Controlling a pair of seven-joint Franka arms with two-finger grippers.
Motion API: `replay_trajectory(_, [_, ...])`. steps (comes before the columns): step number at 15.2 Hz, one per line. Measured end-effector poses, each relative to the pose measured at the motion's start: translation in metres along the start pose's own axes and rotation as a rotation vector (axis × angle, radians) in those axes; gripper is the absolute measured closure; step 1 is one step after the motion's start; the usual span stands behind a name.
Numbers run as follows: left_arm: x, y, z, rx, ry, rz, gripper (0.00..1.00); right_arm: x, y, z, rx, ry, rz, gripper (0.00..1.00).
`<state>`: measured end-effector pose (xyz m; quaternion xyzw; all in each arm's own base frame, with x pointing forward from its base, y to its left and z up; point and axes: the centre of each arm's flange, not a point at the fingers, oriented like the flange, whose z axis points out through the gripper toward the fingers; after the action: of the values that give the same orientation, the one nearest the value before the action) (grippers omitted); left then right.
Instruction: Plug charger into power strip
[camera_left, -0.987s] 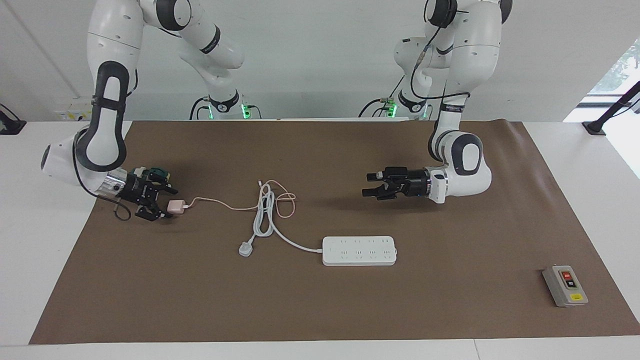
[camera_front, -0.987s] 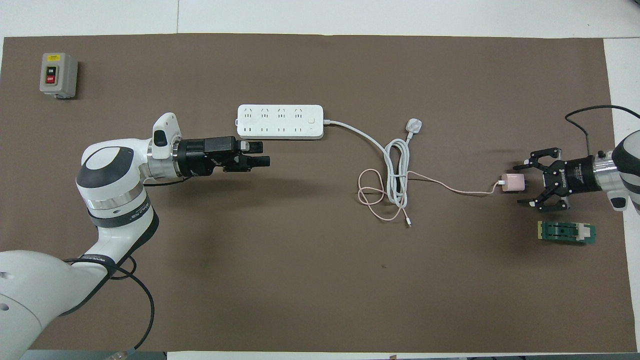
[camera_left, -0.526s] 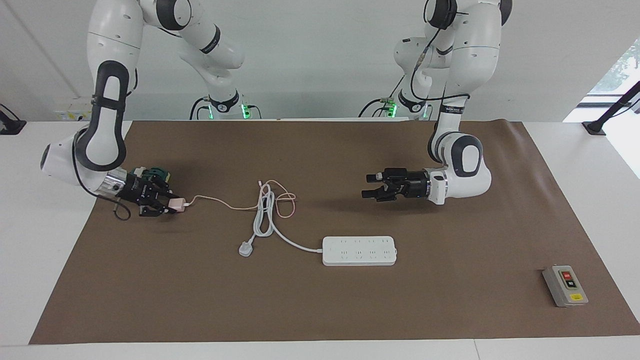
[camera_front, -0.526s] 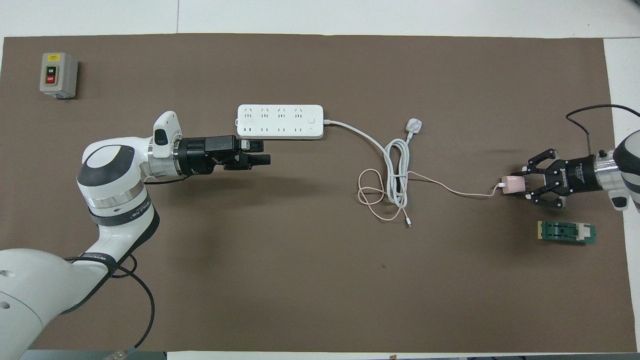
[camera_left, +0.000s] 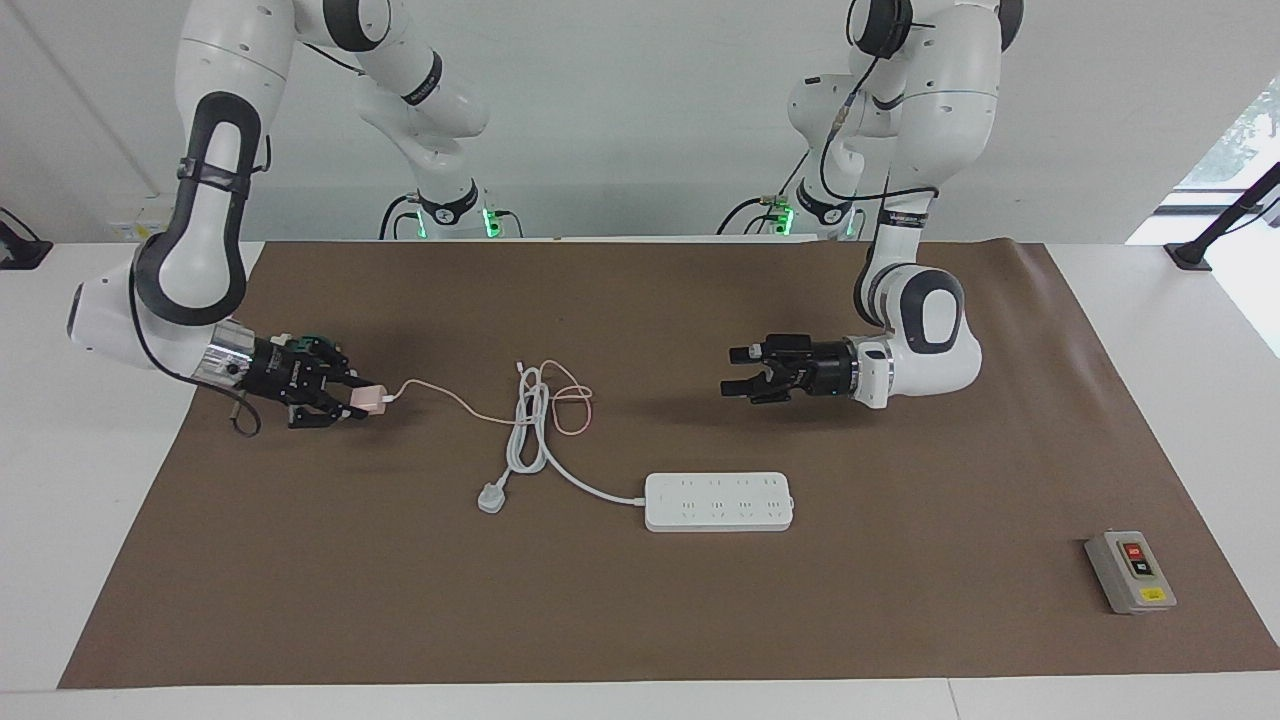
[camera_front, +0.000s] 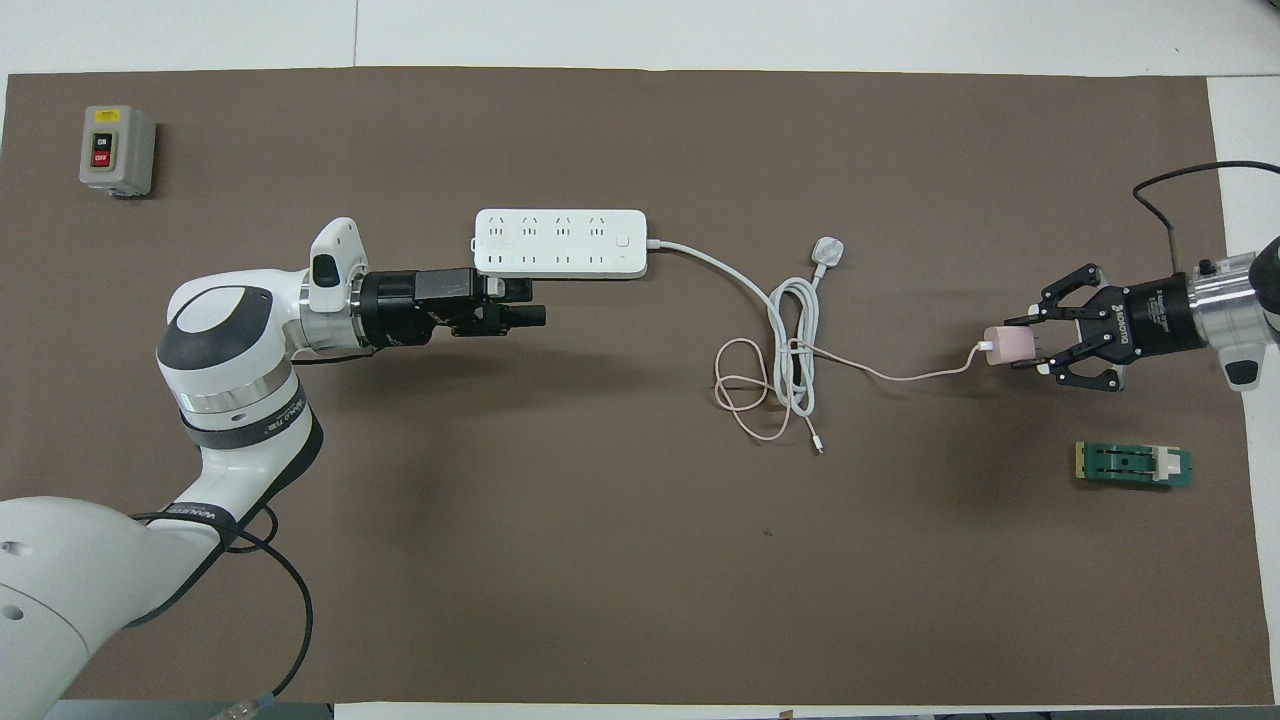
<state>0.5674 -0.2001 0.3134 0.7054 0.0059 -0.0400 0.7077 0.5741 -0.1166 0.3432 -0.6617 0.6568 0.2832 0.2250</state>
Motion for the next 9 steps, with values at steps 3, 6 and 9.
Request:
replay_trajectory(3, [0.002, 0.004, 0.001, -0.010, 0.007, 0.006, 0.00, -0.084, -0.007, 0.005, -0.005, 0.016, 0.028, 0.53])
replay_trajectory(6, [0.002, 0.004, 0.004, -0.010, 0.004, 0.008, 0.00, -0.154, -0.009, 0.015, -0.013, 0.027, 0.028, 0.53])
replay_trajectory(9, [0.002, 0.004, 0.005, -0.011, 0.005, 0.007, 0.00, -0.206, -0.016, 0.031, -0.009, 0.018, 0.034, 0.53])
